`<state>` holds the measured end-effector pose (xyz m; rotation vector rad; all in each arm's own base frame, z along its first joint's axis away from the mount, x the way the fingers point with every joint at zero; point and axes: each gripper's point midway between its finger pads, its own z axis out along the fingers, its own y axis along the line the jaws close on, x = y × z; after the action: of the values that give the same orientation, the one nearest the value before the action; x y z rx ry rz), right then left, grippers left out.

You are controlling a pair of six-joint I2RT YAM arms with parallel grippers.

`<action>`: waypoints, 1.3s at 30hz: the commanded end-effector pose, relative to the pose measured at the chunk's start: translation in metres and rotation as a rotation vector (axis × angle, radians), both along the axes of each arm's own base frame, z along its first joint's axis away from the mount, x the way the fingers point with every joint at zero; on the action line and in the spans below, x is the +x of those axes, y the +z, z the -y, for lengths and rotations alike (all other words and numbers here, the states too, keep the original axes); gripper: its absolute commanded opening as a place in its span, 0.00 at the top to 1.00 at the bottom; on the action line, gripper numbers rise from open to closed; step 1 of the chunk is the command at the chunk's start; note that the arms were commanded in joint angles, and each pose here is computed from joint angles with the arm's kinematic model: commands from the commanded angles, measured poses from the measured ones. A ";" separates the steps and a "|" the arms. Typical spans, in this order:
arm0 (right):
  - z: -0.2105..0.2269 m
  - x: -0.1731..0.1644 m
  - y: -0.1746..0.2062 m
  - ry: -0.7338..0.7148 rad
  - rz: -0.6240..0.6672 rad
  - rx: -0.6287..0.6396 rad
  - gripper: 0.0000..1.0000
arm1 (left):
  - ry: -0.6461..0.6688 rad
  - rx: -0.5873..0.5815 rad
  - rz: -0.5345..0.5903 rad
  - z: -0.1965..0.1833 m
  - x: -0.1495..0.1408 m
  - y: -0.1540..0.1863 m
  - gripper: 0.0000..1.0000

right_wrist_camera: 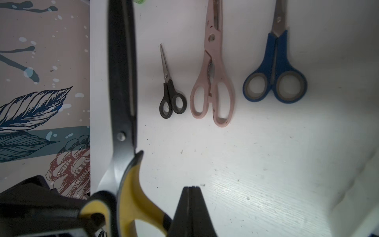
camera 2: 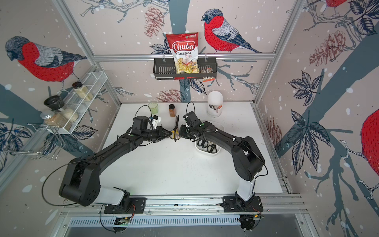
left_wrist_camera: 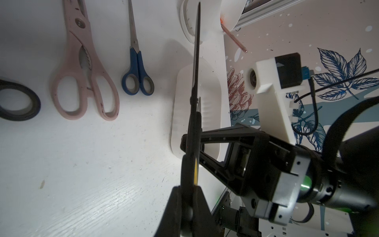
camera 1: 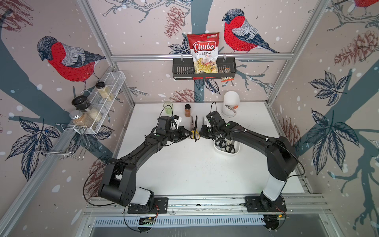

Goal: Take the scissors out of the storage box
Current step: Place the scissors at the center of the board.

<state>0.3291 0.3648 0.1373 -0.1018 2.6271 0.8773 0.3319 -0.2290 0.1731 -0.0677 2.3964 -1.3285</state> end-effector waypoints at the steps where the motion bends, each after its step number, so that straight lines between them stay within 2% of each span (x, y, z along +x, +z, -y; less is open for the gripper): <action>1: -0.023 -0.005 0.015 0.042 0.006 0.070 1.00 | -0.027 -0.033 0.054 0.012 0.003 0.010 0.96; 5: -0.025 -0.008 0.017 0.047 0.007 0.077 1.00 | -0.033 -0.023 0.047 0.016 0.001 0.006 0.96; 8: -0.012 -0.007 0.010 0.026 0.005 0.021 1.00 | -0.014 0.004 0.052 0.009 0.003 0.003 0.96; 12: 0.014 -0.005 0.007 -0.014 0.022 -0.047 1.00 | 0.026 0.035 0.056 -0.014 0.008 -0.002 0.97; 19: 0.052 -0.001 0.009 -0.065 0.033 -0.076 1.00 | 0.118 0.110 0.020 -0.069 0.016 -0.028 0.97; 28: 0.076 -0.001 0.002 -0.071 0.029 -0.102 1.00 | 0.238 0.165 -0.029 -0.130 0.021 -0.048 0.97; 33: 0.081 -0.002 -0.001 -0.059 0.023 -0.105 1.00 | 0.262 0.220 -0.060 -0.152 0.029 -0.066 0.97; 39: 0.089 0.001 -0.001 -0.055 0.025 -0.117 1.00 | 0.227 0.253 -0.080 -0.157 0.044 -0.079 0.97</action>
<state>0.3314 0.2776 0.1339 -0.0398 2.6461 0.6992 0.3722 -0.0745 0.0959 -0.3710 2.5015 -0.9551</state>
